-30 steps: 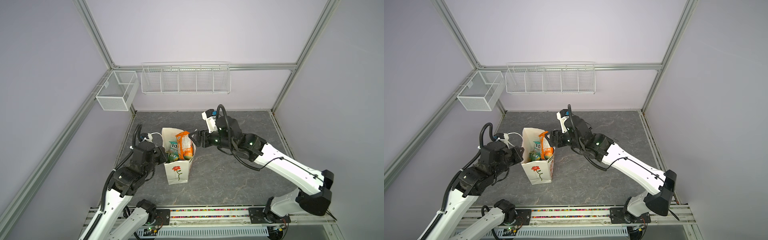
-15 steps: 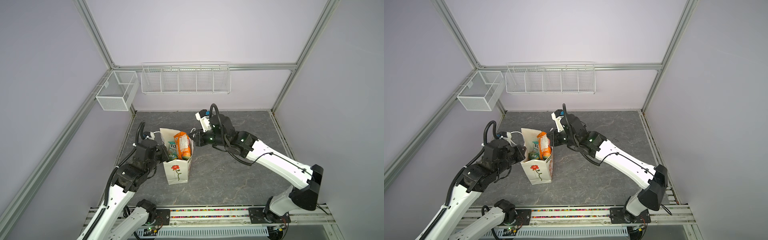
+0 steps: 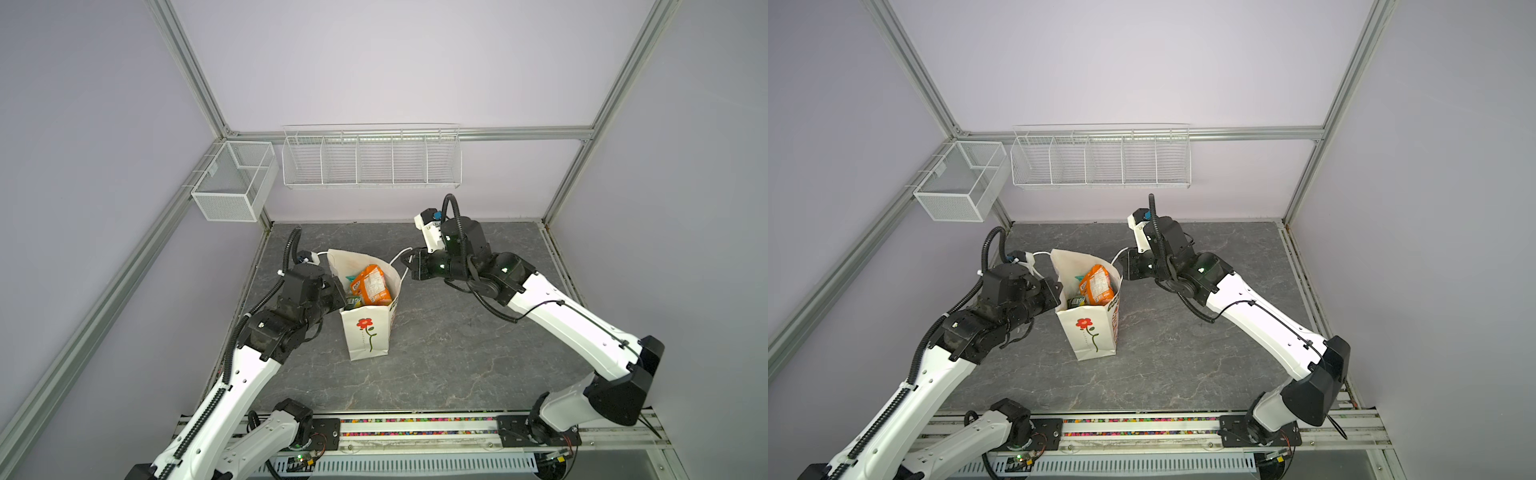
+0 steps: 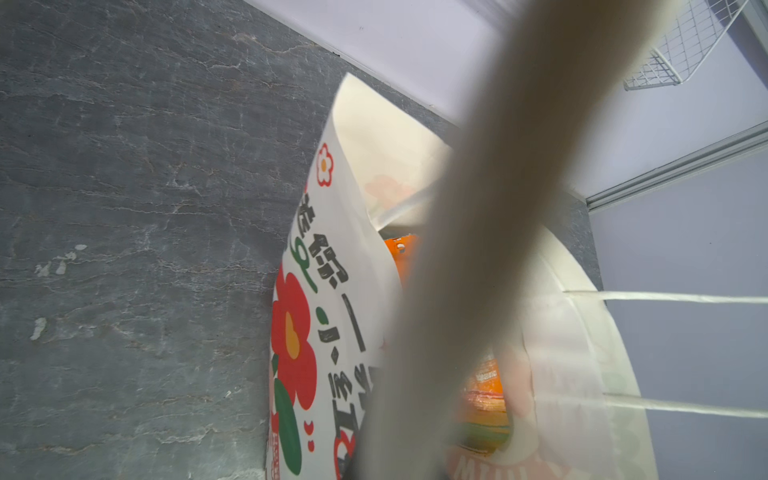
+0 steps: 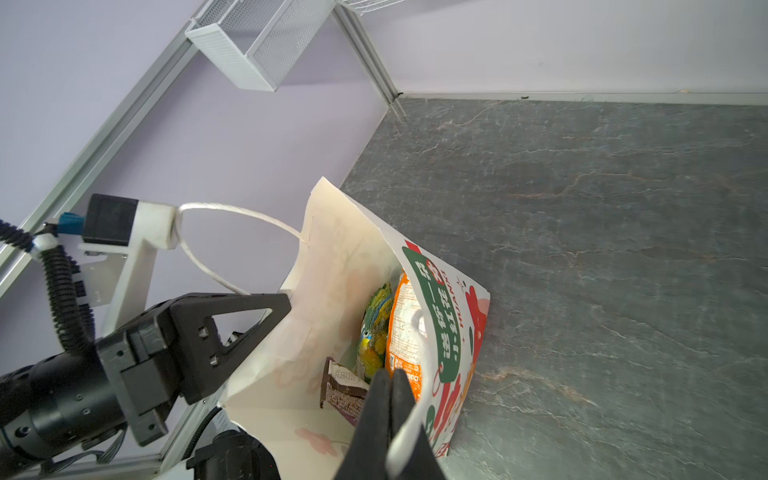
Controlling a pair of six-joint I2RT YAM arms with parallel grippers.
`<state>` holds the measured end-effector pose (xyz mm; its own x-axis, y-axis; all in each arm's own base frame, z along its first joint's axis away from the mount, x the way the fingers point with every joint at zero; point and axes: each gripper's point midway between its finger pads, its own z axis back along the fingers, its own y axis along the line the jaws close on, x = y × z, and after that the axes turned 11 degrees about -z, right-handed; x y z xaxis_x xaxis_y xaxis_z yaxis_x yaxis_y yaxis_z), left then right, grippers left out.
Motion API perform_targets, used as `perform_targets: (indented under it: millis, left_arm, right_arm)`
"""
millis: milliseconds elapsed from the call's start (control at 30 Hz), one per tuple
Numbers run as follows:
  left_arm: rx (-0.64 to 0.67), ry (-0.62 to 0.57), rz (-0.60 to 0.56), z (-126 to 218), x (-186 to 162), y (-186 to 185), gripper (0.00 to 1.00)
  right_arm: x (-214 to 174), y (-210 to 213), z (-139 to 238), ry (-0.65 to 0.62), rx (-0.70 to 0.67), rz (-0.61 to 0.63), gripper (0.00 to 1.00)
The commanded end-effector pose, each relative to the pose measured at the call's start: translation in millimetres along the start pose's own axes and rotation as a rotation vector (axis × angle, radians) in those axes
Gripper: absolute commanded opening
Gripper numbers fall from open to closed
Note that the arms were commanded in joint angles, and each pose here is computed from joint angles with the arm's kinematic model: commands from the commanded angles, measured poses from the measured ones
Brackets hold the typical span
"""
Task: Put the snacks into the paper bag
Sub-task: 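Release the paper bag with the left gripper while the right gripper withdraws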
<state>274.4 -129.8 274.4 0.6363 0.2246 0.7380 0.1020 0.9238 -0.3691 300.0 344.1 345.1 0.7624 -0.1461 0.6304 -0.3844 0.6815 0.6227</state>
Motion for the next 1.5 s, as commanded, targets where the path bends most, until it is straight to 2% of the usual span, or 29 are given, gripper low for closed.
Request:
perform_targets:
  millis: [0,467,700,800,900,967,1100,1167,1233,1333,1467]
  left_arm:
    - [-0.068,-0.060,0.016,-0.9,22.3,-21.9,0.00]
    - [-0.182,-0.012,-0.034,-49.2,28.9,-92.0,0.00]
    - [-0.209,0.015,-0.055,-61.1,22.2,-111.1,0.00]
    - [-0.211,0.016,-0.055,-61.1,21.4,-112.5,0.00]
    - [-0.210,0.007,-0.053,-57.3,23.7,-111.8,0.00]
    - [-0.205,0.002,-0.052,-53.9,25.5,-110.4,0.07]
    - [-0.212,-0.010,-0.059,-44.2,28.1,-109.3,0.31]
    - [-0.220,-0.020,-0.064,-37.8,30.3,-109.3,0.44]
    - [-0.220,-0.032,-0.067,-31.5,32.8,-107.8,0.55]
    - [-0.221,-0.045,-0.075,-23.0,35.5,-106.0,0.61]
    - [-0.211,-0.062,-0.089,-12.5,38.3,-101.3,0.62]
  right_arm:
    - [42.3,19.8,42.8,-0.151,0.073,0.032,0.07]
    - [58.2,-32.5,72.7,-0.217,-0.035,-0.013,0.07]
    - [56.7,-57.1,84.8,-0.239,-0.086,-0.039,0.09]
    - [54.6,-59.7,87.3,-0.238,-0.088,-0.042,0.13]
    - [52.0,-60.5,88.1,-0.231,-0.089,-0.045,0.23]
    - [50.0,-61.7,87.7,-0.224,-0.090,-0.046,0.37]
    - [44.4,-63.0,86.5,-0.204,-0.089,-0.049,0.79]
    - [42.3,-64.4,86.4,-0.200,-0.090,-0.048,0.89]
    - [40.8,-66.3,87.0,-0.200,-0.097,-0.048,0.96]
    - [39.6,-68.9,88.7,-0.203,-0.110,-0.043,1.00]
    - [39.3,-70.5,92.3,-0.206,-0.123,-0.025,0.93]
